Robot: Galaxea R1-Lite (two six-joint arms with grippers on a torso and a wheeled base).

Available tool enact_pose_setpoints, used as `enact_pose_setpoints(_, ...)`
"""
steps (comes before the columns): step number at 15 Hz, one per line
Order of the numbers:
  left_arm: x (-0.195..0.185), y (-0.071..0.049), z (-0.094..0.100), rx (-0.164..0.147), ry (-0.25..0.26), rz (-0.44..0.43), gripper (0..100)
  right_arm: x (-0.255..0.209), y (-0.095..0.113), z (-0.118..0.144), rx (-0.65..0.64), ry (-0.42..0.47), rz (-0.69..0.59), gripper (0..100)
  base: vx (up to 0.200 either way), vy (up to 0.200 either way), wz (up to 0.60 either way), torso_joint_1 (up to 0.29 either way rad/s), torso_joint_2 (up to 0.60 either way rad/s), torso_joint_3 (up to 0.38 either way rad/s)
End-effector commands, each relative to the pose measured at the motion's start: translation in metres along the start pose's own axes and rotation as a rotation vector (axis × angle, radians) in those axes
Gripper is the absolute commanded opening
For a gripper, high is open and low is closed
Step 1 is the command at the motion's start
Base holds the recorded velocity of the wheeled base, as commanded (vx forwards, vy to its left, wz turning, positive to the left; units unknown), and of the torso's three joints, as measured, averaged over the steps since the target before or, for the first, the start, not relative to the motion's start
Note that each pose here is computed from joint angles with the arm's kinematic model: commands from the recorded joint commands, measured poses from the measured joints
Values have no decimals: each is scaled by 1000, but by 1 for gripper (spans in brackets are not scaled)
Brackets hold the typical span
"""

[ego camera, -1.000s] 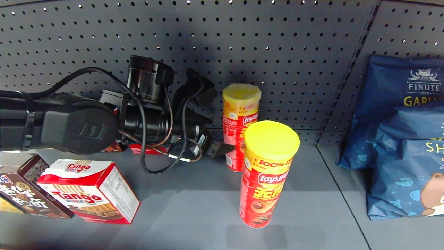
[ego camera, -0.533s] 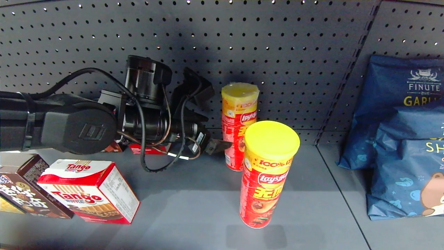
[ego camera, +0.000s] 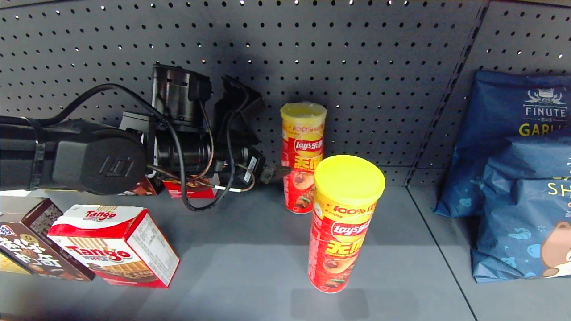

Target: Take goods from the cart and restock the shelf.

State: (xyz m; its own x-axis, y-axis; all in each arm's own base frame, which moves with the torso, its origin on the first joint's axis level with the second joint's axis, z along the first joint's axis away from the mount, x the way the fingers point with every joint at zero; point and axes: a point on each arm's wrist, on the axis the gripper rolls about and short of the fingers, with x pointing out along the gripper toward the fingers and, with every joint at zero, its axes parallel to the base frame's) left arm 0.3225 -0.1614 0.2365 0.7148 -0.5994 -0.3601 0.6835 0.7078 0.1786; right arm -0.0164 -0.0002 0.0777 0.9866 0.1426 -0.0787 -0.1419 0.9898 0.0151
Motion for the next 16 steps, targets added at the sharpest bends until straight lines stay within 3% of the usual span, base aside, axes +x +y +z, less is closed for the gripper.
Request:
enact_pose_setpoints(1, 2, 0, -2, -3, 9, -1, 100, 0, 0, 0, 0, 1, 1, 100, 0, 0, 0, 0, 0, 0)
enact_pose_setpoints(6, -22, 0, -1, 4, 0, 37, 100, 0, 0, 0, 0, 1, 1, 100, 0, 0, 0, 0, 0, 0)
enact_pose_setpoints(11, -26, -2, -15, 16, 88, 176, 100, 0, 0, 0, 0, 1, 1, 100, 0, 0, 0, 0, 0, 0)
enact_pose_setpoints(16, -2, -14, -18, 33, 104, 262, 100, 0, 0, 0, 0, 1, 1, 100, 0, 0, 0, 0, 0, 0)
